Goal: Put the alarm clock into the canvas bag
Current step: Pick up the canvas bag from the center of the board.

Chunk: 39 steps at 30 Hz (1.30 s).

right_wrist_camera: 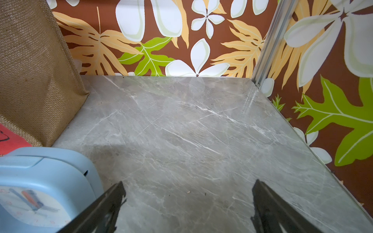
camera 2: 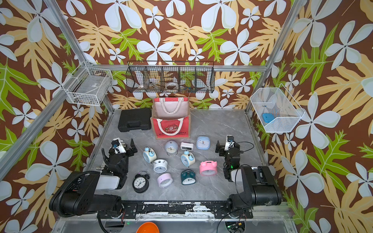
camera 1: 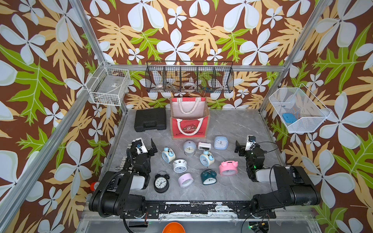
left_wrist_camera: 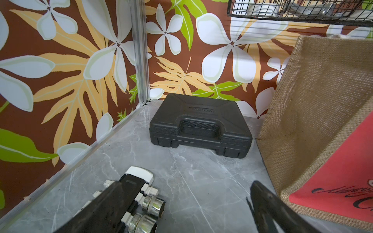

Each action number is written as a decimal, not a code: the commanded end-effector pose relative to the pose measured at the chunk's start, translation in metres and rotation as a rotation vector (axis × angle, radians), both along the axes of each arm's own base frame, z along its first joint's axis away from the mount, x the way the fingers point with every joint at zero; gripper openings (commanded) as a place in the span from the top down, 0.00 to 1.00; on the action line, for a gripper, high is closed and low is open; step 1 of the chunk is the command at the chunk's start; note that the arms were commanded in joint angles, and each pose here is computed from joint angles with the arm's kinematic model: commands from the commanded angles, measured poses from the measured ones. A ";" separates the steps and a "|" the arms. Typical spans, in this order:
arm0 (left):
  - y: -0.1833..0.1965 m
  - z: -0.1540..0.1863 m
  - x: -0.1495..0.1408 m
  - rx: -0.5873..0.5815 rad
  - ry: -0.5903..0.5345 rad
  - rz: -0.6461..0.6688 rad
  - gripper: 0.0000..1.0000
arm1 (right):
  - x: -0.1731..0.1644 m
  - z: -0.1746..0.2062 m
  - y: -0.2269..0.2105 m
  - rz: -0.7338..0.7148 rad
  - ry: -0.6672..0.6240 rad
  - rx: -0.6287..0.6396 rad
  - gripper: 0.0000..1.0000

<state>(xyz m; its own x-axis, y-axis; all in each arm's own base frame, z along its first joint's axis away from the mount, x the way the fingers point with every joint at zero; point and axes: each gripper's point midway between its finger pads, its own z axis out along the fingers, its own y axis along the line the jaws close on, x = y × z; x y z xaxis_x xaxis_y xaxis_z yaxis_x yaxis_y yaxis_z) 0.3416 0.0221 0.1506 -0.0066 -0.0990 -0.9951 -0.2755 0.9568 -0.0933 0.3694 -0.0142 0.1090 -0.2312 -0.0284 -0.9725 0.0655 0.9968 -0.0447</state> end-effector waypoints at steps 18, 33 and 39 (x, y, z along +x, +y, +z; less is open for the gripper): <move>0.014 0.024 -0.003 -0.025 -0.012 0.088 0.00 | 0.002 0.049 -0.005 -0.037 -0.012 0.041 0.00; -0.018 0.076 0.021 -0.337 0.116 -0.032 0.07 | 0.009 0.116 0.042 0.153 0.090 0.358 0.14; -0.062 0.111 0.040 -0.411 0.173 -0.261 0.11 | 0.035 0.145 0.077 0.305 0.131 0.499 0.18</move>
